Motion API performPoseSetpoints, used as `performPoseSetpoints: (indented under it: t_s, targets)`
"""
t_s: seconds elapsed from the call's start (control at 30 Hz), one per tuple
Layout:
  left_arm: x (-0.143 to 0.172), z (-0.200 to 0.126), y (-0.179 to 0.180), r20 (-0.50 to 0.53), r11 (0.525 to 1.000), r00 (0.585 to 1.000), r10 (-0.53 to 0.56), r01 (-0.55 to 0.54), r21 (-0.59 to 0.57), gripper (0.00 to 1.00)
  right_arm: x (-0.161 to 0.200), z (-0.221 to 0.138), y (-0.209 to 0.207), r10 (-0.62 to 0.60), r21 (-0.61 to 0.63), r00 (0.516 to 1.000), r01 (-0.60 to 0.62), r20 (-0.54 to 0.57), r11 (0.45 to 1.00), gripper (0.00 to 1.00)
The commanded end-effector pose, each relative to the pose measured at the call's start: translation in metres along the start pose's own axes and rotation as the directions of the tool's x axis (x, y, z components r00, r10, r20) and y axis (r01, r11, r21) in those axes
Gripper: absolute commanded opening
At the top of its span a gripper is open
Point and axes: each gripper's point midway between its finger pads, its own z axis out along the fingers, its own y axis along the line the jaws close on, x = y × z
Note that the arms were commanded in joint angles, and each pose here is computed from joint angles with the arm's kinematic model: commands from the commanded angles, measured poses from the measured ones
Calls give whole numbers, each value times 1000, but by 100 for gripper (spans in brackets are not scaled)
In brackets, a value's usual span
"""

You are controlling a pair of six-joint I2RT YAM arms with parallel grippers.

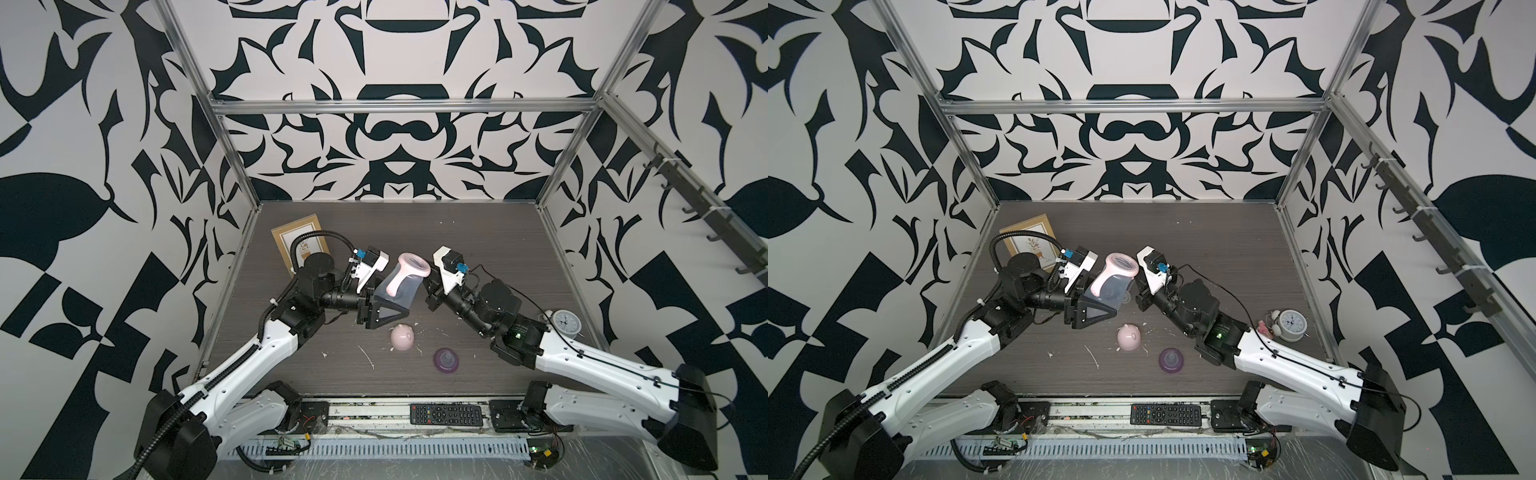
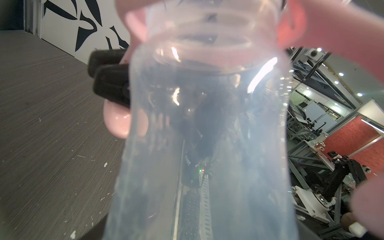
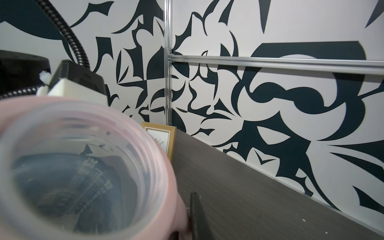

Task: Assemble the baby bottles
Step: Put on the handle of the baby bottle.

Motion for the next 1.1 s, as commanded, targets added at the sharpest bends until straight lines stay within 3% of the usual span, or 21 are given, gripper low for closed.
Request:
performPoseSetpoints:
  t_s: [0.0, 0.33, 0.47, 0.57, 0.67, 0.83, 0.93, 1.07]
  targets:
    - [-19, 1, 4, 50, 1000, 999, -3, 4, -29, 25, -8, -1, 16, -93, -17, 994, 94, 51, 995, 0]
    - [-32, -3, 4, 135, 996, 988, 72, -64, -64, 24, 19, 2, 29, -143, -71, 988, 139, -54, 988, 0]
    - [-39, -5, 14, 175, 991, 981, 84, -64, -115, 24, 22, 1, 35, -133, -113, 985, 121, -108, 986, 50]
    - [-44, -11, 31, 214, 973, 971, 109, -61, -222, 24, 25, -4, 37, -107, -132, 983, 87, -152, 987, 64]
    - [-45, -21, 51, 226, 932, 964, 142, -53, -359, 24, 37, -10, 36, -95, -137, 966, 63, -241, 989, 71]
    - [-40, -48, 73, 220, 824, 952, 212, -53, -565, 23, 60, -25, 42, -37, -173, 937, -25, -347, 985, 86]
    - [-31, -66, 80, 201, 748, 942, 267, -71, -660, 23, 80, -26, 24, 69, -136, 904, -139, -422, 981, 86]
    - [-14, -78, 71, 166, 714, 927, 337, -136, -687, 24, 108, -14, -14, 300, -102, 823, -393, -482, 914, 85]
